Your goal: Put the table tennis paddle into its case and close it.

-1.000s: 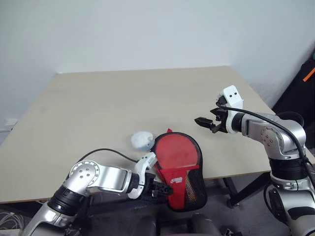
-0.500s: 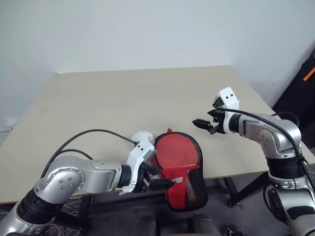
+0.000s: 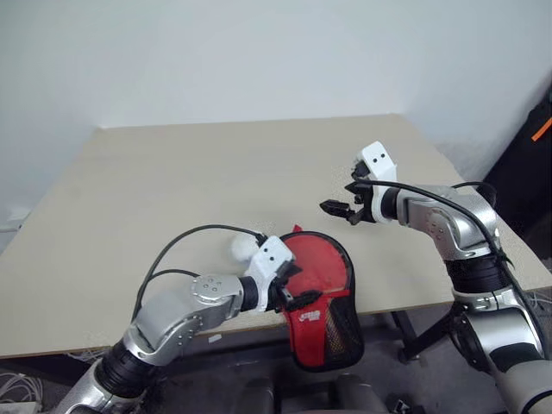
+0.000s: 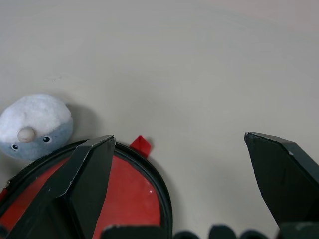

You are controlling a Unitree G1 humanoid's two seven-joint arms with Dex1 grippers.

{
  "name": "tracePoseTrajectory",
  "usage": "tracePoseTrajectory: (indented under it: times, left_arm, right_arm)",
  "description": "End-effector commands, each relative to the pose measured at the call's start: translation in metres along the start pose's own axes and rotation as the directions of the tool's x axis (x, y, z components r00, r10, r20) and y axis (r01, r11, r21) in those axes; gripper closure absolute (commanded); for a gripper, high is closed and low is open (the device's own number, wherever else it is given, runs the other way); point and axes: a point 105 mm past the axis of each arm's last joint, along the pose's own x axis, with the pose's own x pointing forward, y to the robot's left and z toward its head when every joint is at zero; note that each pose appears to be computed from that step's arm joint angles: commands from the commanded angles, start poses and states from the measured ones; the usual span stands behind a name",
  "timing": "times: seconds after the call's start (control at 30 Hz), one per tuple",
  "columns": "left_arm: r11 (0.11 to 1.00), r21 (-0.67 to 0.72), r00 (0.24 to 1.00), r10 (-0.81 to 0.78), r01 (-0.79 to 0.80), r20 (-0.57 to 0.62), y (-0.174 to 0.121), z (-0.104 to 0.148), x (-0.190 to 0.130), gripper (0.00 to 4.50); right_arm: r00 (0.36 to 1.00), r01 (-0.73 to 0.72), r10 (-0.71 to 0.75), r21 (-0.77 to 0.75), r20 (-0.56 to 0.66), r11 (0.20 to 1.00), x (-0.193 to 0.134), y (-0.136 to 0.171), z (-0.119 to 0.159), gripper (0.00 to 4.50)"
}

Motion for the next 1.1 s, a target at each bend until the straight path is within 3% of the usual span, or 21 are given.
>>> tracePoseTrajectory:
  times: [0.03,0.17,0.33,0.4,0.53,0.7,1.1]
  left_arm:
    - [0.995,0.093,0.999,-0.023,0.019,0.032,-0.001,0.011,0.004,0.78]
    - [0.988,0.152,1.0,-0.002,0.002,-0.003,0.004,0.001,0.01,0.78]
    - [0.956,0.293,0.999,0.005,-0.02,0.052,0.006,0.01,0.014,0.94]
    - [0.955,0.295,0.996,0.002,-0.029,0.09,0.006,0.016,0.014,1.36]
    - [0.961,0.272,0.985,0.008,-0.055,0.17,0.007,0.025,0.013,2.79]
    - [0.976,0.218,0.987,-0.019,-0.016,0.158,0.005,0.017,0.02,4.45]
    - [0.971,0.218,0.993,-0.108,0.095,0.051,-0.001,-0.026,0.026,4.45]
  right_arm:
    - [0.998,-0.013,0.017,-0.06,0.062,0.998,0.001,0.005,0.023,0.0]
    - [0.997,-0.035,0.039,-0.072,0.061,0.997,0.008,0.011,0.024,0.0]
    - [0.997,-0.041,0.045,-0.075,0.059,0.996,0.012,0.012,0.025,0.0]
    - [0.997,-0.042,0.046,-0.075,0.058,0.996,0.012,0.012,0.024,0.0]
    - [0.997,-0.045,0.049,-0.074,0.054,0.996,0.014,0.013,0.023,0.0]
    - [0.997,-0.05,0.054,-0.075,0.058,0.996,0.015,0.014,0.025,0.0]
    - [0.987,-0.151,0.155,-0.104,0.031,0.983,0.025,0.026,0.027,0.0]
